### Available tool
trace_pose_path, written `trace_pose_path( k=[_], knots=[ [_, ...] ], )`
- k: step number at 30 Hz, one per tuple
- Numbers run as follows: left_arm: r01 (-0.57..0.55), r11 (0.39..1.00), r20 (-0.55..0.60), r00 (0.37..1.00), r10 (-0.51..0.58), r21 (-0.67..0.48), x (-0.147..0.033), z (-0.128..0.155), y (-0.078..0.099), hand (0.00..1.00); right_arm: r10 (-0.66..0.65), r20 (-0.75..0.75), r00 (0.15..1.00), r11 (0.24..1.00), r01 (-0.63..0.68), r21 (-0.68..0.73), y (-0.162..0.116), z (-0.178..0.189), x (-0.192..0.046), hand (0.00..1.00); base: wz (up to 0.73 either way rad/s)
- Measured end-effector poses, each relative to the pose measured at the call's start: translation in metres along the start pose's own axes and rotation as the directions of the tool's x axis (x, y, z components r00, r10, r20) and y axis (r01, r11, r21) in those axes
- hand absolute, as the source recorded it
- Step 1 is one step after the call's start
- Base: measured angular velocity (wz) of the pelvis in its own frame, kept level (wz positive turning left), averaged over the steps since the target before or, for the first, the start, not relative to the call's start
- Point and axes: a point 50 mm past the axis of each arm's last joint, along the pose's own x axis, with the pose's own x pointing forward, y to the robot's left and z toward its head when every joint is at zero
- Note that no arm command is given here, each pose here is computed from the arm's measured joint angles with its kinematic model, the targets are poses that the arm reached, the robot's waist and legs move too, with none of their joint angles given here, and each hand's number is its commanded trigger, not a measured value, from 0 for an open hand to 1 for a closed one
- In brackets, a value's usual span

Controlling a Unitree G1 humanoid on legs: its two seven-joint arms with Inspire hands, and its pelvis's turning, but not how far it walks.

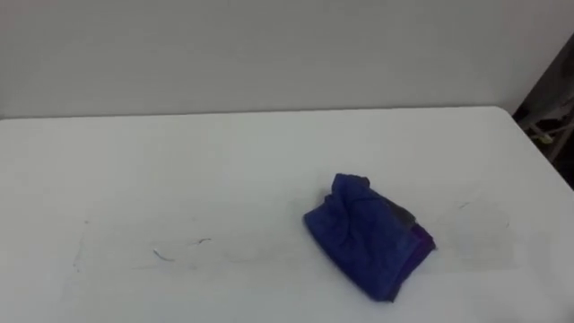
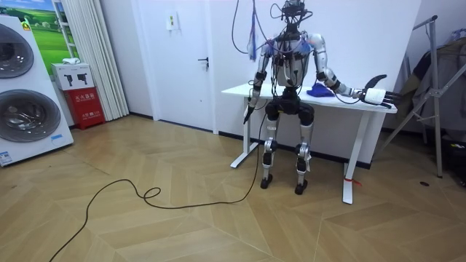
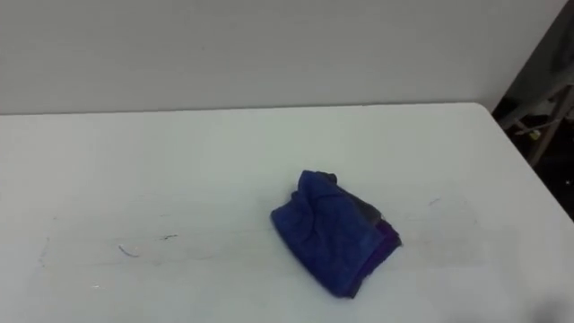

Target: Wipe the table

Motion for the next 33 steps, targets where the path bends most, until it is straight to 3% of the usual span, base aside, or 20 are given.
trace_pose_path(
  k=[6,11,16,18,21,23,24,26,29,33],
  knots=[
    [-0.041,0.998,0.006,0.999,0.041,-0.046,-0.001,0.0,0.007,0.0,-0.212,-0.181,0.96,0.966,0.234,0.109,-0.031,-0.016,0.012,0.0,0.06],
    [-0.046,0.998,-0.018,0.999,0.045,-0.041,-0.002,-0.006,0.009,0.0,-0.384,-0.478,0.79,0.901,0.434,-0.007,-0.073,-0.077,-0.008,0.0,0.0],
    [-0.015,0.999,-0.062,0.998,0.012,-0.052,-0.003,-0.014,0.007,0.0,-0.384,-0.606,0.697,0.905,0.414,-0.097,-0.091,-0.113,-0.034,0.0,0.0],
    [-0.003,0.999,-0.063,0.998,0.001,-0.045,-0.003,-0.014,0.004,0.0,-0.343,-0.637,0.69,0.932,0.334,-0.14,-0.089,-0.126,-0.046,0.0,-0.02],
    [0.023,1.0,-0.061,0.998,-0.023,-0.005,-0.002,-0.012,-0.003,0.0,-0.186,-0.661,0.727,0.978,0.075,-0.193,-0.074,-0.138,-0.064,0.0,-0.01],
    [0.05,0.998,-0.056,0.997,-0.048,0.032,-0.003,-0.011,-0.01,0.0,-0.01,-0.647,0.762,0.951,-0.192,-0.241,-0.054,-0.139,-0.069,0.0,-0.05],
    [0.055,0.997,-0.051,0.997,-0.053,0.046,-0.002,-0.01,-0.011,0.0,0.036,-0.642,0.766,0.932,-0.257,-0.255,-0.048,-0.139,-0.07,0.0,0.0],
    [0.08,0.993,-0.034,0.996,-0.077,0.091,-0.002,-0.005,-0.019,0.0,0.225,-0.611,0.759,0.798,-0.503,-0.331,-0.024,-0.135,-0.076,0.0,0.04],
    [0.121,0.984,-0.022,0.993,-0.119,0.129,-0.003,-0.001,-0.031,0.0,0.397,-0.608,0.688,0.609,-0.693,-0.386,0.003,-0.132,-0.086,0.0,0.02],
    [0.142,0.979,-0.028,0.99,-0.14,0.147,-0.004,-0.002,-0.039,0.0,0.447,-0.633,0.632,0.486,-0.766,-0.421,0.006,-0.135,-0.094,0.0,0.01]
  ],
)
